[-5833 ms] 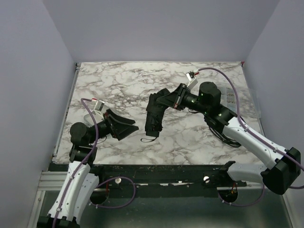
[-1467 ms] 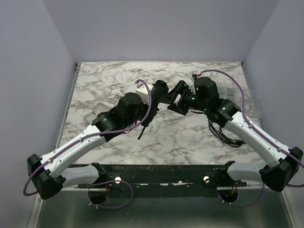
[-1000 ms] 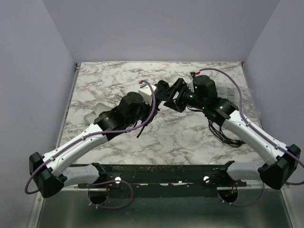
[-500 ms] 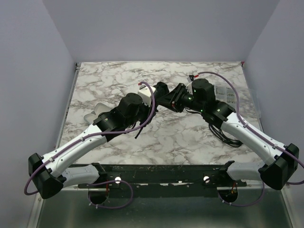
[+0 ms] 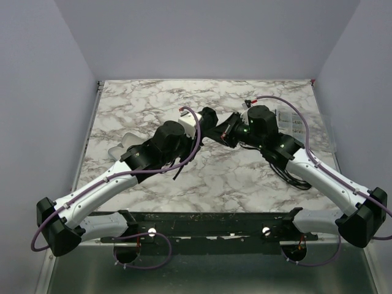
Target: Open the umbrella
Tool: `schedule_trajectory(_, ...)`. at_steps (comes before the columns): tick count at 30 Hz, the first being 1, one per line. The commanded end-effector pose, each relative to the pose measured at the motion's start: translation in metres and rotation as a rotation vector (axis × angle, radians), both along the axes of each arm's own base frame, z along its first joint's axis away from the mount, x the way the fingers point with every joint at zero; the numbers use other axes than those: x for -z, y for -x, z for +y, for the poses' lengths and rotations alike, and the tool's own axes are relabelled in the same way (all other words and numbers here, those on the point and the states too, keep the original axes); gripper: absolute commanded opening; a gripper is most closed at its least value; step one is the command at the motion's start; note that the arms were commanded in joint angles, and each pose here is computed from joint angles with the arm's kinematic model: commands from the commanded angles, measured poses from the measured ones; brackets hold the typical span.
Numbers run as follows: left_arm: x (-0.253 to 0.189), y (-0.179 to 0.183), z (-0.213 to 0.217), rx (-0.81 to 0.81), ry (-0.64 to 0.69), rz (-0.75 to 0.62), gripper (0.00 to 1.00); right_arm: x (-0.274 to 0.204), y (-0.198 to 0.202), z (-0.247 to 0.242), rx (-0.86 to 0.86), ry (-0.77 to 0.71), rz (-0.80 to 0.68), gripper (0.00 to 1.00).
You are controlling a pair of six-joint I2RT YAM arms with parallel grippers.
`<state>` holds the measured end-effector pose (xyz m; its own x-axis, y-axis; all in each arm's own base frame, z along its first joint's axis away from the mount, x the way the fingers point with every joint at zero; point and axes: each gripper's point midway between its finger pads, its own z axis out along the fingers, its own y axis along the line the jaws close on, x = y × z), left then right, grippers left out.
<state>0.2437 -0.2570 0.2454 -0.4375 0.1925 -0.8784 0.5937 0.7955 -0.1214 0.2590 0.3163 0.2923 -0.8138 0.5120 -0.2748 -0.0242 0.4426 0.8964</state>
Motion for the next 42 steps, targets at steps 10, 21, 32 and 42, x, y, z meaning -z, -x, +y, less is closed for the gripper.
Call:
schedule_trajectory(10, -0.039, -0.007, 0.003, -0.033, 0.088, -0.113, 0.00, 0.037, 0.013, -0.038, 0.086, 0.164, 0.022, 0.01)
schedule_trajectory(21, -0.038, -0.007, 0.003, -0.033, 0.084, -0.114, 0.00, 0.036, 0.019, -0.050, 0.092, 0.204, -0.001, 0.01)
schedule_trajectory(32, -0.036, -0.008, 0.001, -0.027, 0.081, -0.108, 0.00, -0.027, 0.016, -0.026, 0.020, 0.030, -0.144, 0.82)
schedule_trajectory(42, -0.036, -0.007, 0.002, -0.029, 0.082, -0.105, 0.00, -0.026, -0.003, -0.007, 0.022, 0.016, -0.118, 0.68)
